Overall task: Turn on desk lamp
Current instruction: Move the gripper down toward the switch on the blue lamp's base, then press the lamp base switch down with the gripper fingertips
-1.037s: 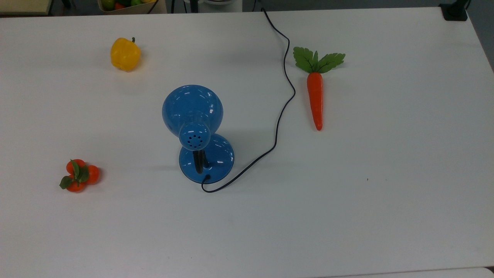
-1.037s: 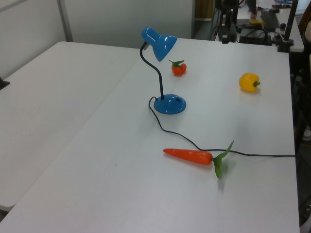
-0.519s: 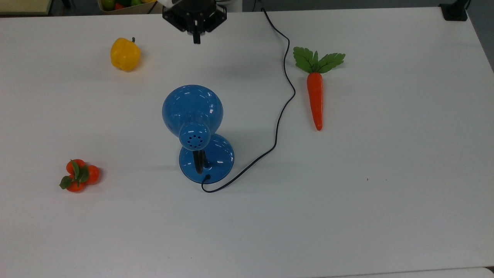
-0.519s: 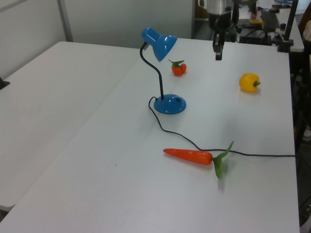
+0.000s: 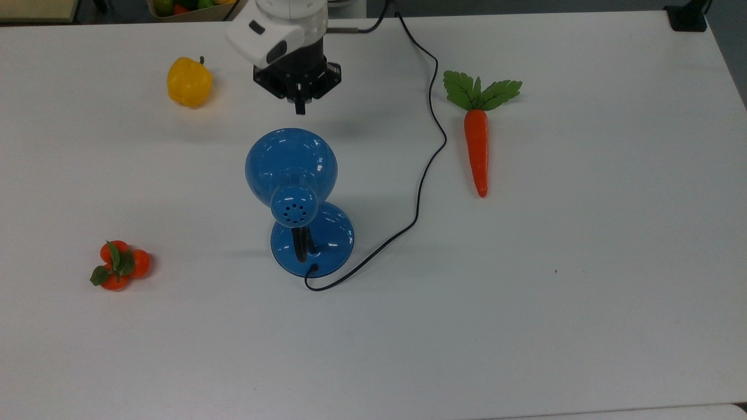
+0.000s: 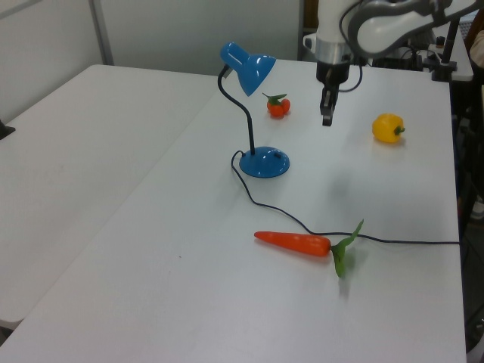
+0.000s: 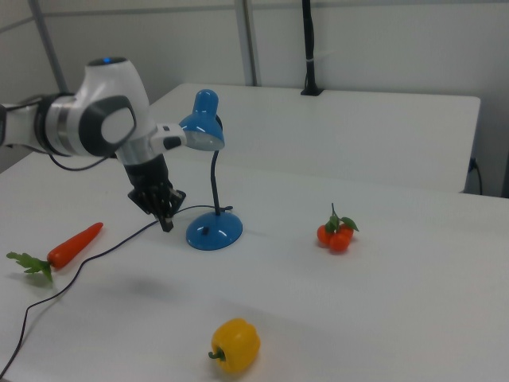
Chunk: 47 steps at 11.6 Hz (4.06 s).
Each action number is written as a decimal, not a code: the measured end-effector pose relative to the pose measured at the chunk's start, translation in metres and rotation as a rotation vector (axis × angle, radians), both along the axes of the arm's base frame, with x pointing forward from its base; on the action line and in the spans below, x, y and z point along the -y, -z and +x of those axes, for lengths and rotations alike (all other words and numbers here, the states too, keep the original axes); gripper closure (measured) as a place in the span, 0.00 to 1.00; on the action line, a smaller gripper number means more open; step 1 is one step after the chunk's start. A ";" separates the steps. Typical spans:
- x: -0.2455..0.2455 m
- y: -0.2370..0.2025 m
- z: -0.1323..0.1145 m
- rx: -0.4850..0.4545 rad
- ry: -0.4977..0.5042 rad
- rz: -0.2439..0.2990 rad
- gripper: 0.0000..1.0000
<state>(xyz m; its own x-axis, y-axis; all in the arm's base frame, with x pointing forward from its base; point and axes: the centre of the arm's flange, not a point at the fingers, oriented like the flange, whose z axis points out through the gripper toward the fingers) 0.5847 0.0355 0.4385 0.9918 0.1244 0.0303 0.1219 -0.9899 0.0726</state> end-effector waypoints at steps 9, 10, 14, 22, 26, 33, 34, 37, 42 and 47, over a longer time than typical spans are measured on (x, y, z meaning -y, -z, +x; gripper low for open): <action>-0.005 0.075 0.039 0.138 -0.019 0.025 0.99; -0.005 0.077 0.043 0.167 -0.022 0.029 0.99; -0.007 0.082 0.051 0.225 -0.026 0.038 0.99; -0.007 0.082 0.061 0.271 -0.023 0.044 0.99; -0.008 0.090 0.067 0.308 -0.026 0.050 0.99; -0.009 0.102 0.074 0.342 -0.029 0.056 0.99; -0.009 0.103 0.076 0.342 -0.029 0.056 0.99; -0.009 0.103 0.078 0.344 -0.029 0.056 0.99; -0.009 0.103 0.078 0.344 -0.029 0.056 0.99; -0.009 0.105 0.082 0.346 -0.029 0.056 0.99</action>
